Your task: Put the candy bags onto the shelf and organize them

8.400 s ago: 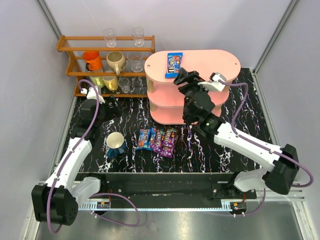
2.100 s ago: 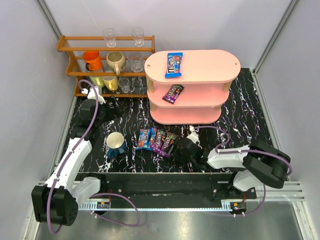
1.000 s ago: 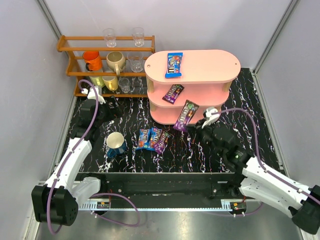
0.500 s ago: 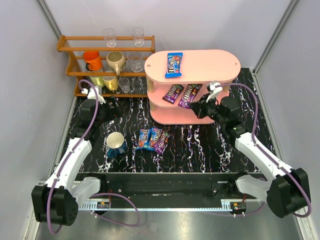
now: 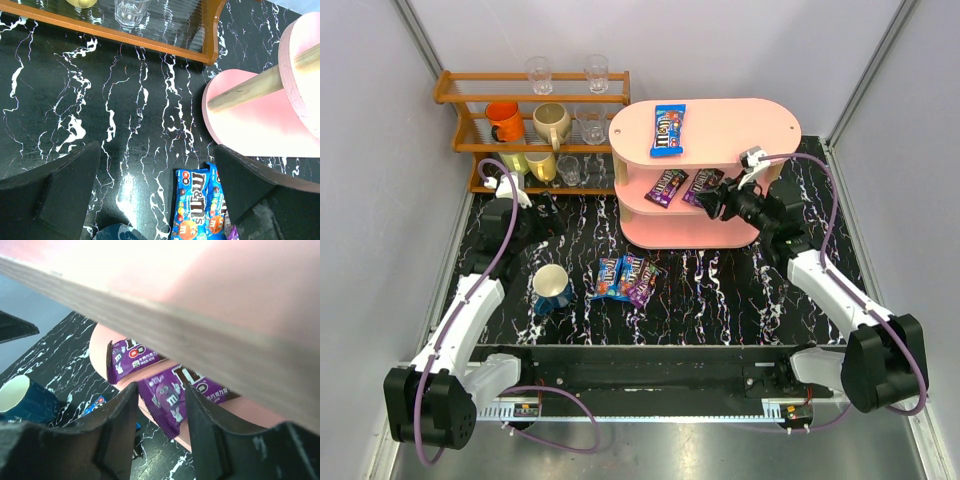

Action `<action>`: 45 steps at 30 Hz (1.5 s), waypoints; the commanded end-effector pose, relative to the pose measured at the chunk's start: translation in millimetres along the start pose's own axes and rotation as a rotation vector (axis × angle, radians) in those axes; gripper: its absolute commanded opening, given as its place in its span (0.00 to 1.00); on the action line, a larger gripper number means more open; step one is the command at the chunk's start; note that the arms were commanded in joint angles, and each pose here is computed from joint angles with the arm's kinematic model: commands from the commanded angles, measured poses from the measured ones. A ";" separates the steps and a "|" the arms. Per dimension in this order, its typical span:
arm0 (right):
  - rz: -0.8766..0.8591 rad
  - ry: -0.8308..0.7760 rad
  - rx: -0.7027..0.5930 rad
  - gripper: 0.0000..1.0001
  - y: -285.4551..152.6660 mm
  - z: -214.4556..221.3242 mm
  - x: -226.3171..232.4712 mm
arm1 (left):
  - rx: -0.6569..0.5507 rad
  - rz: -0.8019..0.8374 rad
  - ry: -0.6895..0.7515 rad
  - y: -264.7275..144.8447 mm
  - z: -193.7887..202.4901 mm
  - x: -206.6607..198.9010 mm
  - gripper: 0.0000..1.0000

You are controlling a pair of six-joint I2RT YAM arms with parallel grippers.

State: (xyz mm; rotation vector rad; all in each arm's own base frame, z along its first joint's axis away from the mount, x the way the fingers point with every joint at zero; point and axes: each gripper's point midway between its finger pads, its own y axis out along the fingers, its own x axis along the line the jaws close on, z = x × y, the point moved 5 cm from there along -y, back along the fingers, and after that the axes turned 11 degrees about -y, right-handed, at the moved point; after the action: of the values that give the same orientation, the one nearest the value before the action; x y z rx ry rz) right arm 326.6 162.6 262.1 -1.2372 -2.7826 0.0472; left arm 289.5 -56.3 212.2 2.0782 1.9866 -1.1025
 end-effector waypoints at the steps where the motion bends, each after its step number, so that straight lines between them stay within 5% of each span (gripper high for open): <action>1: 0.073 0.011 -0.065 0.52 -1.1 -16.1 -10.6 | -0.081 0.049 0.012 -4.1 -25.9 -15.6 0.99; 7: 0.201 -0.002 -0.131 0.55 -33.8 -31.9 -10.9 | -0.081 0.054 0.010 -4.5 -26.0 -16.6 0.99; 11: 0.244 0.073 -0.059 0.53 -53.4 -15.2 3.8 | -0.085 0.055 0.009 -4.8 -26.8 -16.6 0.99; 13: 0.297 0.115 -0.099 0.61 -68.1 -15.9 16.2 | -0.083 0.057 0.009 -5.1 -26.3 -16.7 0.99; 20: 0.442 0.383 0.021 0.66 -77.1 70.3 82.8 | -0.086 0.065 0.007 -5.3 -26.7 -17.8 0.99; 28: 0.268 0.632 0.268 0.69 -26.5 162.8 144.5 | -0.086 0.059 0.009 -6.2 -26.0 -17.0 0.99; 45: 0.107 0.783 0.336 0.61 9.7 192.0 185.0 | -0.088 0.067 0.004 -7.8 -26.2 -17.8 0.99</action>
State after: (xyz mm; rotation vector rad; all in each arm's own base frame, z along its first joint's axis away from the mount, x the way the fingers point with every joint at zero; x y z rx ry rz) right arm 188.4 286.4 71.9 -1.1156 -1.9329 0.1092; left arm 289.5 -56.5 212.4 2.0783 1.9848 -1.1022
